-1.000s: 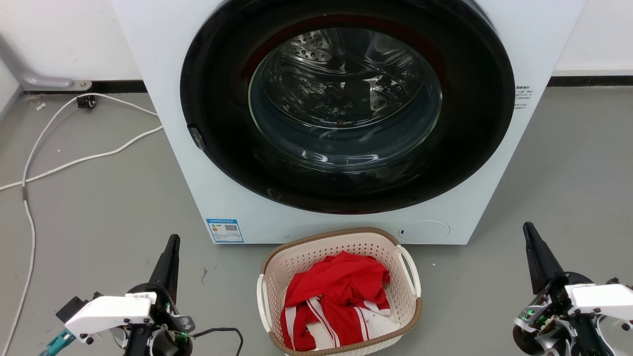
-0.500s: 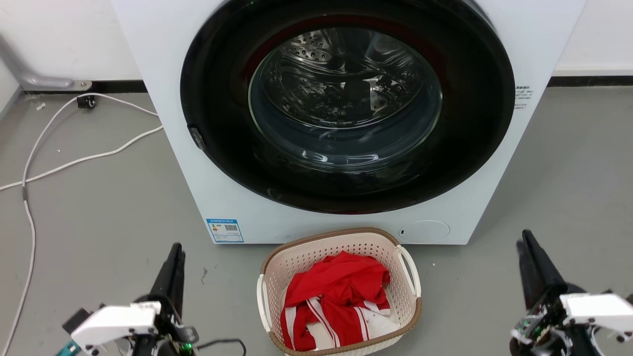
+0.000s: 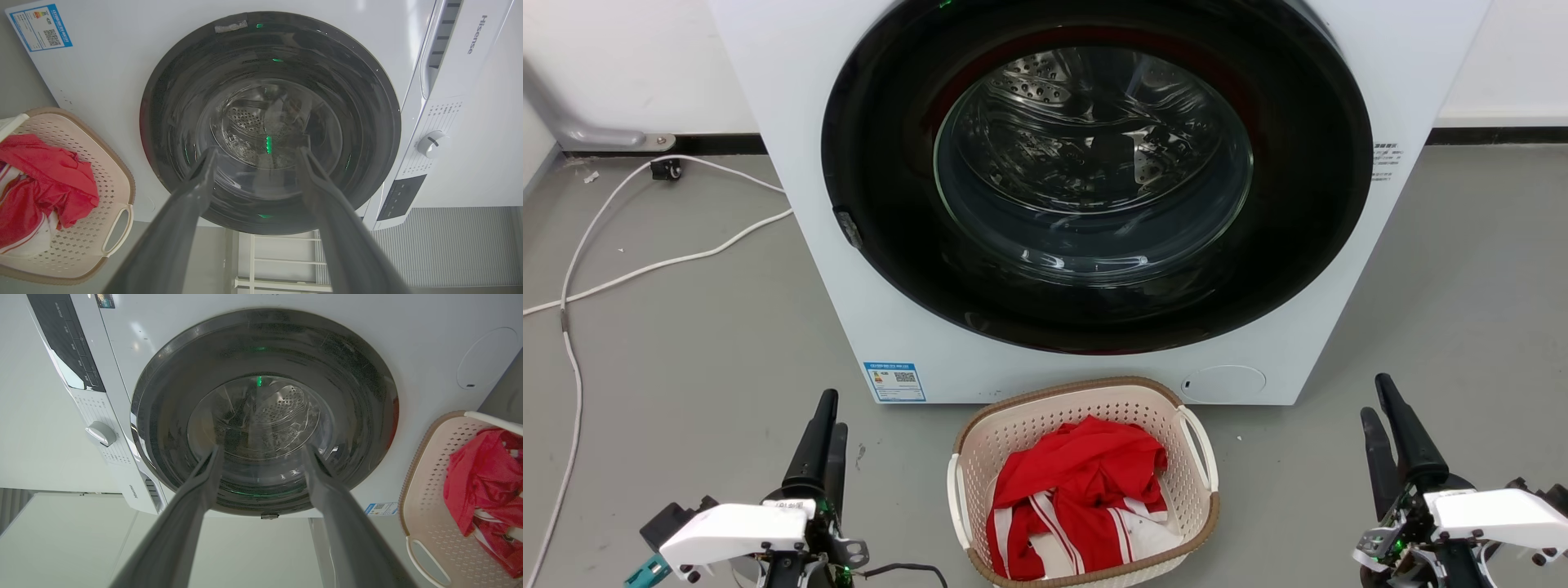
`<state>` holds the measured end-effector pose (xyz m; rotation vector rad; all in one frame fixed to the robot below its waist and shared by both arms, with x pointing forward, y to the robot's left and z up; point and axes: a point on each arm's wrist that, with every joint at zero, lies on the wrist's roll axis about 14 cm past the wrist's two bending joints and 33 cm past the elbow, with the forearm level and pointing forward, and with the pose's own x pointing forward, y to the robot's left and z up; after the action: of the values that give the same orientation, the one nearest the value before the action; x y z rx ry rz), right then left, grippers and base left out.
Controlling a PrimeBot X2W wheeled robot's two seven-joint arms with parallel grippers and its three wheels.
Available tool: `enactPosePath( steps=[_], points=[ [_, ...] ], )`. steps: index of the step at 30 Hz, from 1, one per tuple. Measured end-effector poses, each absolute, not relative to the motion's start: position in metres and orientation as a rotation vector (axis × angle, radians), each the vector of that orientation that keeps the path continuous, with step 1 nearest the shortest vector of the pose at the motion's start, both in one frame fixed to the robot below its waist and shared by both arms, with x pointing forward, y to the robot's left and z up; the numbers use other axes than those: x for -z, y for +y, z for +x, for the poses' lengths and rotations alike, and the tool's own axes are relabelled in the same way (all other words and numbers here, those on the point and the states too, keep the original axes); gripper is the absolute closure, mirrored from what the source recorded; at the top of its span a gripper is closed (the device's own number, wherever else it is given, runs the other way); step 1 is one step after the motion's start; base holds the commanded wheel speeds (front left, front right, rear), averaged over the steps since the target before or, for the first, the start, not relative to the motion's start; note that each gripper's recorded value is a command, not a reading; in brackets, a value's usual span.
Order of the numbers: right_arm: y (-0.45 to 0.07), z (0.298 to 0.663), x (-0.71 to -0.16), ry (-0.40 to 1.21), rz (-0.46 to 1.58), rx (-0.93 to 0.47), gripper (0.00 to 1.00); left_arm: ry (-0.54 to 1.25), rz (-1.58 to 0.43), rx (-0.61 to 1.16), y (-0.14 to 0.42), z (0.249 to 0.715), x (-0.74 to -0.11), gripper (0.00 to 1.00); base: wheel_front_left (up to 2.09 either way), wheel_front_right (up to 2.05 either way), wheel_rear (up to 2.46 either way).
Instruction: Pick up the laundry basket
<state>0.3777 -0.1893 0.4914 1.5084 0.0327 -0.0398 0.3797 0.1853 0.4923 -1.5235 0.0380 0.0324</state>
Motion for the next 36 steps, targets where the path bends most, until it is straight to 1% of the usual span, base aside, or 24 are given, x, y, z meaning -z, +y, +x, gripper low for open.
enactPosePath(
  steps=[7, 19, 26, 27, 36],
  points=[
    [-0.187, 0.376, -0.493, 0.028, 1.377, 0.034, 0.00, 0.011, -1.375, -0.009, 0.185, 0.381, -0.503, 0.00, 0.00, 0.00, 0.00],
    [-0.182, 0.377, -0.508, -0.006, 1.018, -0.016, 0.00, -0.029, -1.057, 0.034, 0.179, 0.383, -0.519, 0.00, 0.00, 0.00, 0.00],
    [-0.178, 0.375, -0.514, -0.014, 0.857, -0.041, 0.00, -0.042, -0.896, 0.051, 0.175, 0.383, -0.524, 0.00, 0.00, 0.00, 0.00],
    [-0.175, 0.374, -0.515, -0.013, 0.799, -0.055, 0.00, -0.042, -0.835, 0.057, 0.173, 0.382, -0.524, 0.00, 0.00, 0.00, 0.00],
    [-0.170, 0.370, -0.517, -0.007, 0.653, -0.079, 0.00, -0.049, -0.673, 0.065, 0.170, 0.382, -0.525, 0.00, 0.00, 0.00, 0.00]
  ],
)
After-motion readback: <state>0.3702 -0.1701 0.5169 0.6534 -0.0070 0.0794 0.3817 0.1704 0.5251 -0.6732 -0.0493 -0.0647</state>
